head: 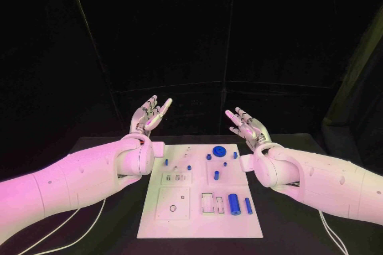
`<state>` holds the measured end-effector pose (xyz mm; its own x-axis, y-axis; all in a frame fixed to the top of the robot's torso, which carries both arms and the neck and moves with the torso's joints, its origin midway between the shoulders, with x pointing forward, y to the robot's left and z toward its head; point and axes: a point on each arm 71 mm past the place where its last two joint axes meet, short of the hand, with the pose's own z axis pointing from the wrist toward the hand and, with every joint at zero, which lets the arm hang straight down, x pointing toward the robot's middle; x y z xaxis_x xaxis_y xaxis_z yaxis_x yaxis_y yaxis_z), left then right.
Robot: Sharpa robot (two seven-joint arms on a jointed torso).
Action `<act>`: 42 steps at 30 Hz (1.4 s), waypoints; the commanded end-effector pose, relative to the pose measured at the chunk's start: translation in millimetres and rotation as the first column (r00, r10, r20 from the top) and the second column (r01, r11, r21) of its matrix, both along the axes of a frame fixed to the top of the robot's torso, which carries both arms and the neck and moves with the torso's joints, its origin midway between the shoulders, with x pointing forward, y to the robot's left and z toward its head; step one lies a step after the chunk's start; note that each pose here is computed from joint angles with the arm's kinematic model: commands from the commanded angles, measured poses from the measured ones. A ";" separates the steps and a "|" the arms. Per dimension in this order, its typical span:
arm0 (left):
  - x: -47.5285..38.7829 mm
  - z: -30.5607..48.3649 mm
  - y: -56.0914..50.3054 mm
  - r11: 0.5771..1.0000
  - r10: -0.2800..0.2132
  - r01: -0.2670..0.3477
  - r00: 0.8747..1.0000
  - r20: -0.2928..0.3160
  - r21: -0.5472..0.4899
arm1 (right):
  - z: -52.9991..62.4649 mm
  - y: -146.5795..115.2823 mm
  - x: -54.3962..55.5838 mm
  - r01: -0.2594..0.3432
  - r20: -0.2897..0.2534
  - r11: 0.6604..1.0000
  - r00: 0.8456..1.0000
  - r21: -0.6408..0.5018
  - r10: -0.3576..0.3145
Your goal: Assemble the parts on the task board
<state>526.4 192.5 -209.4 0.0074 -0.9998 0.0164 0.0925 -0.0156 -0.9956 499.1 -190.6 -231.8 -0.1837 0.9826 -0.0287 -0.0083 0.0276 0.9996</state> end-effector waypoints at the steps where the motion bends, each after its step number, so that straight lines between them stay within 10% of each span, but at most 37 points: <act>1: 3.8 6.1 -2.5 0.997 -0.046 0.049 0.997 0.064 -0.052 | -0.2 11.6 2.0 -0.192 -0.007 0.981 0.981 -0.024 0.191; 8: 4.3 6.4 -2.5 0.997 -0.046 0.050 0.997 0.065 -0.053 | -1.1 13.2 6.4 -0.240 -0.014 0.970 0.971 -0.042 0.240; 9: 2.1 6.0 20.1 0.997 -0.037 0.040 0.998 0.051 -0.065 | 3.9 -14.5 12.8 -0.149 0.108 0.970 0.979 -0.192 0.172; 24: -10.4 13.7 34.9 0.994 -0.109 0.108 0.990 0.088 0.010 | 34.1 -29.9 23.2 -0.121 0.242 0.898 0.940 -0.423 0.241; 35: -36.5 27.3 36.1 0.972 -0.231 0.227 0.969 0.086 0.055 | 65.7 -14.5 30.6 -0.050 0.279 0.588 0.846 -0.807 0.455; 42: -47.3 31.0 27.6 0.961 -0.275 0.272 0.958 0.079 0.044 | 64.7 3.1 29.5 -0.002 0.219 0.392 0.826 -0.920 0.519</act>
